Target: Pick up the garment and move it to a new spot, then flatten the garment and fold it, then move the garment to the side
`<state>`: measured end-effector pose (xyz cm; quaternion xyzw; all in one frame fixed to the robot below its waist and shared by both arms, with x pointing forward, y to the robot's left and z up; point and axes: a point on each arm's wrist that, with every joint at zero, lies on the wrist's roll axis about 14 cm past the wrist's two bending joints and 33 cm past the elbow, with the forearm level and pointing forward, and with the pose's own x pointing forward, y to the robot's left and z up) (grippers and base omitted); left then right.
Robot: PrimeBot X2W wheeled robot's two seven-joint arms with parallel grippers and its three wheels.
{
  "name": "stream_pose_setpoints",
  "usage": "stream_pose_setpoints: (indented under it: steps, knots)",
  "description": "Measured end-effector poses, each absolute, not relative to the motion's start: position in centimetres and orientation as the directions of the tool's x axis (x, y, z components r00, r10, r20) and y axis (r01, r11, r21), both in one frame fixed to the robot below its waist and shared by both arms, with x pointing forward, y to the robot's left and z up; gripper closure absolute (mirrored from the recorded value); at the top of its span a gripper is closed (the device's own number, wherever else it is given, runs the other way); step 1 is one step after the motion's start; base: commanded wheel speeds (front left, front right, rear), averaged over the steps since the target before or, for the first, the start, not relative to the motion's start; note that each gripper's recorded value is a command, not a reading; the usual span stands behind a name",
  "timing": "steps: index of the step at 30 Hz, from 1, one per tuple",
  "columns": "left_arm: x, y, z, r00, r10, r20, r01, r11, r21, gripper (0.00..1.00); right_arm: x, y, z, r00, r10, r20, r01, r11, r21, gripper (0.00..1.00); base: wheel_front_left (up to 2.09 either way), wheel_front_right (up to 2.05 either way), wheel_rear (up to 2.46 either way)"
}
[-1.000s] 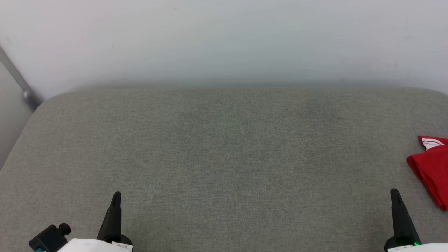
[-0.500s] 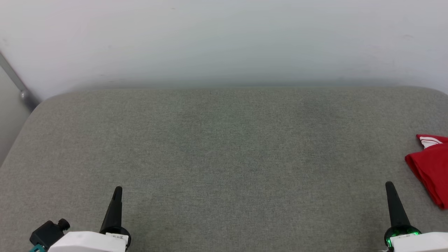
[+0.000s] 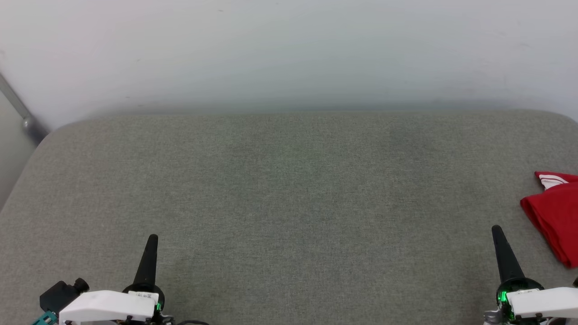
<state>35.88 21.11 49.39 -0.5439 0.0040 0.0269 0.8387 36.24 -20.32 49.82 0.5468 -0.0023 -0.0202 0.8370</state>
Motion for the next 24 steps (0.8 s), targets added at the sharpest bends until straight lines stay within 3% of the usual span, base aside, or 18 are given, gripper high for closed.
stream_pose_setpoints:
  steps: [24]
  knots:
    - [37.4, 20.5, 49.9, 0.999, 0.020, -0.029, -0.032, 0.200, -0.979, 1.00, 37.5, -20.2, 49.8, 0.999, -0.018, -0.026, 0.029, 0.199, 0.980, 1.00, 0.00, 0.00, 0.00]
